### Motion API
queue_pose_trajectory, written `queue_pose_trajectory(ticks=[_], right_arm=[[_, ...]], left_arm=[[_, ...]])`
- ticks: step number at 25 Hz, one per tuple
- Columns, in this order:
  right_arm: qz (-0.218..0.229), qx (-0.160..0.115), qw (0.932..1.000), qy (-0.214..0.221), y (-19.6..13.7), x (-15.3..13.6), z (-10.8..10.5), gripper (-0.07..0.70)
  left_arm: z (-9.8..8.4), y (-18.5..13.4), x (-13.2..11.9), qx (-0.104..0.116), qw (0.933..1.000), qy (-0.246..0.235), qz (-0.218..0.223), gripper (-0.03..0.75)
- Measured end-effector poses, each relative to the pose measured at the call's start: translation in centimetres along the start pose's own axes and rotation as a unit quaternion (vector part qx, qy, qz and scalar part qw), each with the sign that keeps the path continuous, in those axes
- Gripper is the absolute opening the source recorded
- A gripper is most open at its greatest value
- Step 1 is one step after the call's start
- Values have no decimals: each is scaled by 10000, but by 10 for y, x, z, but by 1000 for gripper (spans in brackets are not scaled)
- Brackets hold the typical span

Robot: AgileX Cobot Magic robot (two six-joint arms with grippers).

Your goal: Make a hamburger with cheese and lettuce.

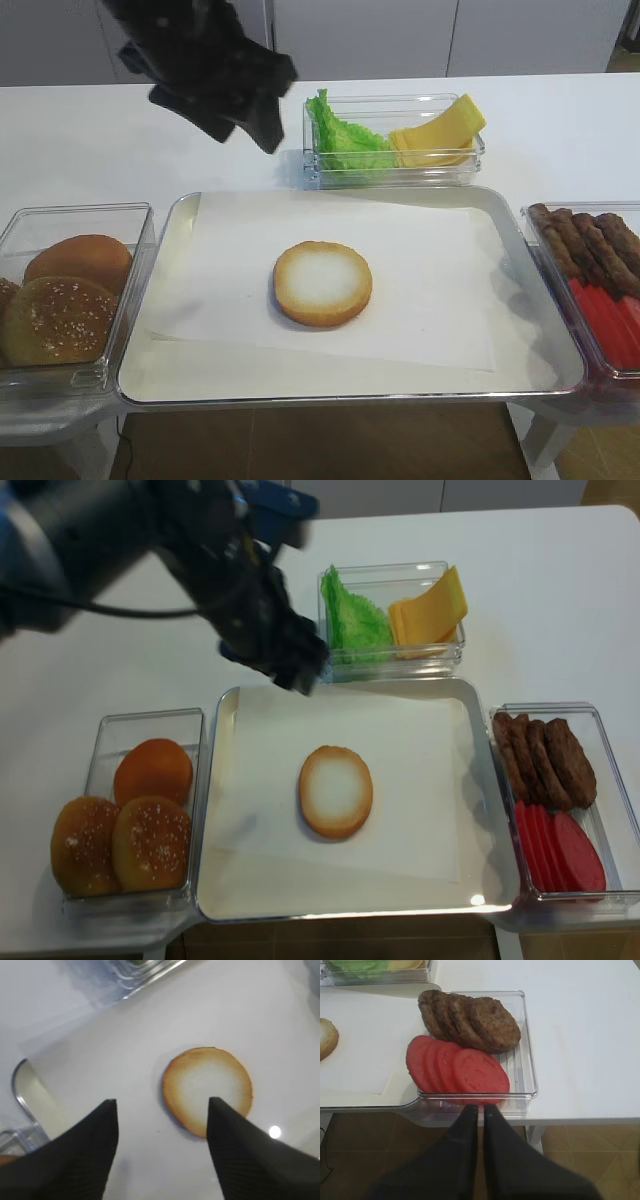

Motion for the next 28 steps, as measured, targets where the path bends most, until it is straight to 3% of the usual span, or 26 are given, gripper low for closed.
queue_pose_trajectory(ticks=[6,11,15,20,28], right_arm=[[0,0,10000,0,0,0,0,27],[0,0,10000,0,0,0,0,27],[0,-11,10000,0,0,0,0,27],[0,-11,10000,0,0,0,0,27],[0,-11,10000,0,0,0,0,27]], left_arm=[[68,8,35,747,9966,300,-194,413],[123,-5,57,1428,9874,610,-323,404],[153,-27,76,1881,9779,808,-433,404],[179,-68,92,2366,9640,1119,-473,404],[186,-137,133,2533,9435,1903,-970,403]])
Point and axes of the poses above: a point on each arm's last joint axis where the gripper is mounted, x pointing back along that axis away from the gripper, z along the wrist's bending axis when the last joint is at zero, y = z × x, the point moved 9 cm from there along -x, pointing out along that axis toward the gripper, and after that the axes turned 15 degrees about x, right-handed, at the moved point
